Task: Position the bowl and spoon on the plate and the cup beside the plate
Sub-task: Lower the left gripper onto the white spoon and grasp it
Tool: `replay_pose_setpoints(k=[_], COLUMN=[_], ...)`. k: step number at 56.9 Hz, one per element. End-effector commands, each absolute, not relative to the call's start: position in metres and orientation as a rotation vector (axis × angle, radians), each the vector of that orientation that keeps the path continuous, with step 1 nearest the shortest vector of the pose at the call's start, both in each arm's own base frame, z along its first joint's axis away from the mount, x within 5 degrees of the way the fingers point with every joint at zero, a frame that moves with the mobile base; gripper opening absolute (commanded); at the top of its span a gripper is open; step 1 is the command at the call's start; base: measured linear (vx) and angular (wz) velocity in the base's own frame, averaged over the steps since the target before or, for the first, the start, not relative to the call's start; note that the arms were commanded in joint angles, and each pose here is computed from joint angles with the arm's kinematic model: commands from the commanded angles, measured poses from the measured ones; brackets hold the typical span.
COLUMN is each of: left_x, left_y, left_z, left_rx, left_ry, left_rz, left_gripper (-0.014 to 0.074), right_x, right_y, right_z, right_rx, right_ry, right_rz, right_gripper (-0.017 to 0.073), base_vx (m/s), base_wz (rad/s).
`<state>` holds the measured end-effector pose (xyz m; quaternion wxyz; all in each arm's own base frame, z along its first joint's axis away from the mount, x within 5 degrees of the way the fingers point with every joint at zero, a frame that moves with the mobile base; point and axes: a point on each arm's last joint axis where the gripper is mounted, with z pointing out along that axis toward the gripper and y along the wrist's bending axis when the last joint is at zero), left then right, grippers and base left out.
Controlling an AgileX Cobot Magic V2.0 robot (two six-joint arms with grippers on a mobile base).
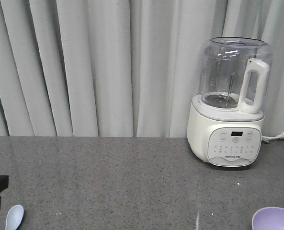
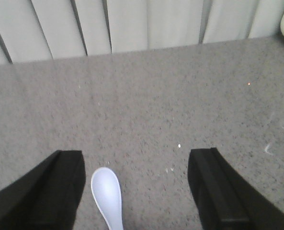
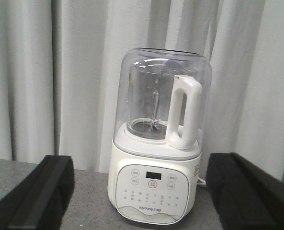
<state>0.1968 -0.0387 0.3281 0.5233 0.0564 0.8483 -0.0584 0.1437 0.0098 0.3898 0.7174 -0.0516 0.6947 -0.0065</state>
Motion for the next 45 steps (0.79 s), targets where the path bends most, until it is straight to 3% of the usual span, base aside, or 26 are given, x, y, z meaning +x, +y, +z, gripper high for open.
replay_pose_setpoints(k=[1,27,45], left_x=[0.209,0.303,0.313], left_y=[-0.039,-0.048,-0.049], left_z=[0.336,0.286,0.250], left_rx=[0.022,-0.067,-0.083], left_ry=[2.049,2.584,2.781], left_rz=[-0.193,-0.043,0.019], left_gripper=[0.0580,0.0580,0.0580], right_x=[0.141,0.142,0.142], right_y=[0.010,0.010,0.010], right_z=[0.408,0.405,0.403], right_rx=[-0.114,-0.107,-0.115], right_ry=[1.426,1.457,1.479], right_rz=[-0.013,-0.005,-0.016], right_gripper=[0.0575,0.0568,0.0568], base_vx=[0.00,0.00,0.00], base_wz=[0.00,0.00,0.00])
